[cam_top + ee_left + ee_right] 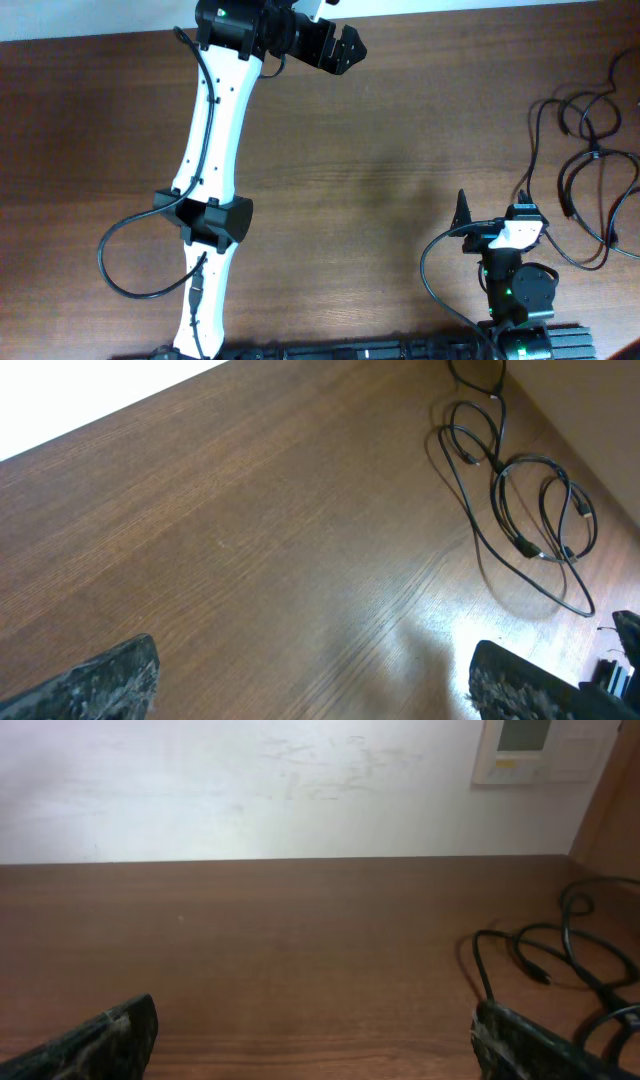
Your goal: Untangle cables
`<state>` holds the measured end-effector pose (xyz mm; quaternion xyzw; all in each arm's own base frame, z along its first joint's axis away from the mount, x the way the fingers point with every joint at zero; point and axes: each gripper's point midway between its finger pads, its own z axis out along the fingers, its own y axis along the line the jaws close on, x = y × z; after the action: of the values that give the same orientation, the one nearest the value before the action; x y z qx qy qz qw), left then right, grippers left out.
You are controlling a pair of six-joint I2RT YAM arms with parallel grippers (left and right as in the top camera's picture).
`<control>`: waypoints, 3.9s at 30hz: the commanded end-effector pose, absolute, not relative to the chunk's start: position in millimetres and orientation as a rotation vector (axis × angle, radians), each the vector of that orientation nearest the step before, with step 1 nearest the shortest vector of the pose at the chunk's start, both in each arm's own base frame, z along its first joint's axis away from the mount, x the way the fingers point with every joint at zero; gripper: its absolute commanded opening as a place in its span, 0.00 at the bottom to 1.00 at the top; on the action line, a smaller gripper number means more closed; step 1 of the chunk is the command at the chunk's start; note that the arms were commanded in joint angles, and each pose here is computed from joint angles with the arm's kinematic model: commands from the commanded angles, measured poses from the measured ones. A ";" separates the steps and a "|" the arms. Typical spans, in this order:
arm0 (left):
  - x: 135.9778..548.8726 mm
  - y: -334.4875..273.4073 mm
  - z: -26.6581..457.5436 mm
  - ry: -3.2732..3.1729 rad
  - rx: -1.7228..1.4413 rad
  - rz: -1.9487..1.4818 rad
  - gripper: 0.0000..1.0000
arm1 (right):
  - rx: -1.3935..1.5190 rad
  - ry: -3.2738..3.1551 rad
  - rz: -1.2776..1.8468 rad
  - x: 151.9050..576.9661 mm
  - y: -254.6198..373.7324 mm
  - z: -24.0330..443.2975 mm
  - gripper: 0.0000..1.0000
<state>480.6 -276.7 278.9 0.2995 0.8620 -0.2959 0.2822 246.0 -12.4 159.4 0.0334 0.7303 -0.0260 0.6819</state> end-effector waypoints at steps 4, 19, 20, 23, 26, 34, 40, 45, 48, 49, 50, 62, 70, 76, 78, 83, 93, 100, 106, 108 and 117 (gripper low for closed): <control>480.4 -277.1 286.4 2.274 0.825 -0.776 0.99 | 0.122 1.635 -0.074 244.9 -19.7 158.3 0.99; 480.9 -255.8 263.6 2.399 0.781 -0.628 0.99 | 0.122 1.635 -0.074 244.9 -19.7 158.3 0.99; 479.7 -248.0 257.0 2.439 0.769 -0.578 0.99 | 0.121 1.635 -0.075 244.9 -19.7 158.3 0.99; 473.4 -243.8 271.0 2.362 0.899 -0.506 0.99 | 0.122 1.635 -0.074 244.9 -19.7 158.3 0.99; 466.3 -233.3 310.1 2.279 0.884 -0.444 0.99 | 0.122 1.635 -0.074 244.9 -19.7 158.3 0.99; 434.7 -197.2 344.6 2.120 0.787 -0.229 0.99 | 0.121 1.635 -0.075 244.9 -19.7 158.3 0.99; 382.3 -159.5 309.0 2.038 0.709 -0.126 0.99 | 0.122 1.635 -0.074 244.9 -19.7 158.3 0.99; 321.0 -128.9 281.4 1.827 0.620 -0.092 0.99 | 0.122 1.635 -0.074 244.9 -19.7 158.3 0.99; 284.7 -112.5 268.7 1.622 0.542 -0.094 0.99 | 0.122 1.635 -0.074 244.9 -19.7 158.3 0.99; 276.7 -105.7 264.2 1.569 0.512 -0.090 0.99 | 0.122 1.635 -0.074 244.9 -19.7 158.3 0.99; 271.4 -100.1 260.6 1.532 0.486 -0.085 0.99 | 0.122 1.635 -0.074 244.9 -19.7 158.3 0.99; 246.0 -36.8 225.5 1.365 0.157 -0.047 0.99 | 0.122 1.635 -0.074 244.9 -19.7 158.3 0.99; 245.7 -21.2 175.4 1.572 0.038 -0.073 0.99 | 0.121 1.635 -0.075 244.9 -19.7 158.3 0.99; 244.9 -21.7 155.9 1.651 0.044 -0.075 0.99 | 0.122 1.635 -0.074 244.9 -19.7 158.3 0.99; 244.9 -22.1 155.9 1.650 0.064 -0.060 0.99 | 0.122 1.635 -0.074 244.9 -19.7 158.3 0.99; 244.7 -23.7 156.2 1.650 0.071 -0.068 0.99 | 0.122 1.635 -0.074 244.9 -19.7 158.3 0.99; 244.7 -23.7 156.2 1.650 0.071 -0.068 0.99 | 0.121 1.635 -0.075 244.9 -19.7 158.3 0.99; 244.7 -23.7 156.2 1.650 0.071 -0.068 0.99 | 0.122 1.635 -0.074 244.9 -19.7 158.3 0.99; 244.7 -23.7 156.2 1.650 0.071 -0.068 0.99 | 0.122 1.635 -0.074 244.9 -19.7 158.3 0.99; 244.7 -23.7 156.2 1.650 0.071 -0.068 0.99 | 0.122 1.635 -0.074 244.9 -19.7 158.3 0.99; 244.7 -23.7 156.2 1.650 0.071 -0.068 0.99 | 0.121 1.635 -0.075 244.9 -19.7 158.3 0.99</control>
<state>244.9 -24.4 157.7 0.0304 0.7329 -0.0322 0.6789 245.6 -14.3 160.8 0.0414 0.7279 -0.0260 0.6840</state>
